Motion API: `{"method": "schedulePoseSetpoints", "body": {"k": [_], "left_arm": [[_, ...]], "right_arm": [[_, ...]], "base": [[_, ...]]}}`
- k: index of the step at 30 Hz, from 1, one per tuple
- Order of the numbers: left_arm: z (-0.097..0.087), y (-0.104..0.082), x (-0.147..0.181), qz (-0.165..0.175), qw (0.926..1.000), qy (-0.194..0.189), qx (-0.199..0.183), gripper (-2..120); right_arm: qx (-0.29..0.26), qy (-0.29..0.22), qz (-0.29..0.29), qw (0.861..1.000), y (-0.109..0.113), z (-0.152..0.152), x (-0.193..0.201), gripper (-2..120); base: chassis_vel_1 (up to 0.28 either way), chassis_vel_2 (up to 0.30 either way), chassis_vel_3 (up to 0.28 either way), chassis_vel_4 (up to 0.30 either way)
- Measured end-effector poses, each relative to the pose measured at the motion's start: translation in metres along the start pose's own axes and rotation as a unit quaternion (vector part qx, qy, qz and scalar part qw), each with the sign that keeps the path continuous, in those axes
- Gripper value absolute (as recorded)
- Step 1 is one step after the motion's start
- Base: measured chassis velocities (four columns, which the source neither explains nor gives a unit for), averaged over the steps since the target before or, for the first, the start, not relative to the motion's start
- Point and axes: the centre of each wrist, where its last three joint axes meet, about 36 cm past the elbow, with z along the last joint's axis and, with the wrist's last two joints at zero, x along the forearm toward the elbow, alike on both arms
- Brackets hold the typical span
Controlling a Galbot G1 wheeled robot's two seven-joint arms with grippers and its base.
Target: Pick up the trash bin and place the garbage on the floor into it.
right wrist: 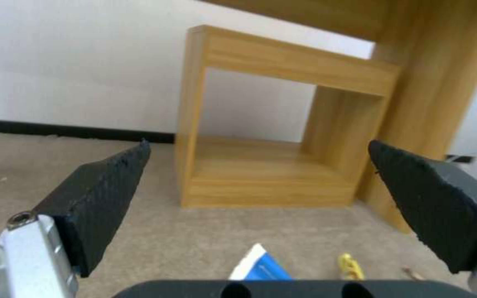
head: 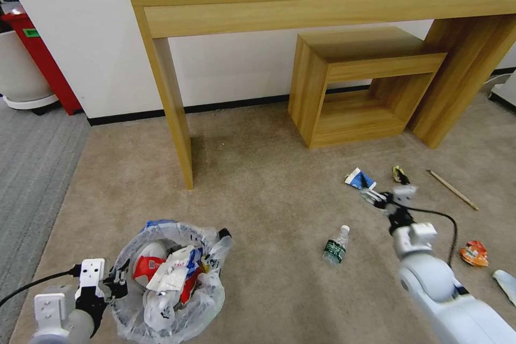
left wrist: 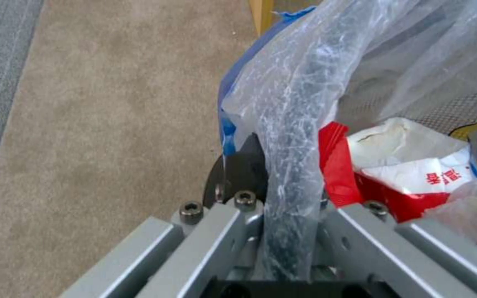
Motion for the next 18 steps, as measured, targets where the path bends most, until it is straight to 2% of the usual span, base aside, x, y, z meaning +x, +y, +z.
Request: {"method": "schedulePoseSetpoints", "body": {"k": [7,13,18], "left_arm": [[0.008,-0.004,-0.001,0.007,0.9999,-0.001,-0.015,0],[0.009,-0.007,0.004,0.011,0.9998,-0.004,-0.018,0],[0.012,-0.011,0.008,0.008,0.9997,-0.009,-0.021,0]], "right_arm": [[0.0,-0.005,0.03,1.0,0.001,0.01,0.031,100],[0.003,-0.01,0.039,0.999,-0.001,0.011,0.036,100],[-0.006,-0.015,0.047,0.999,0.006,0.011,0.044,100]], "base": [[0.0,0.0,0.0,0.0],[0.0,0.0,0.0,0.0],[0.0,0.0,0.0,0.0]]}}
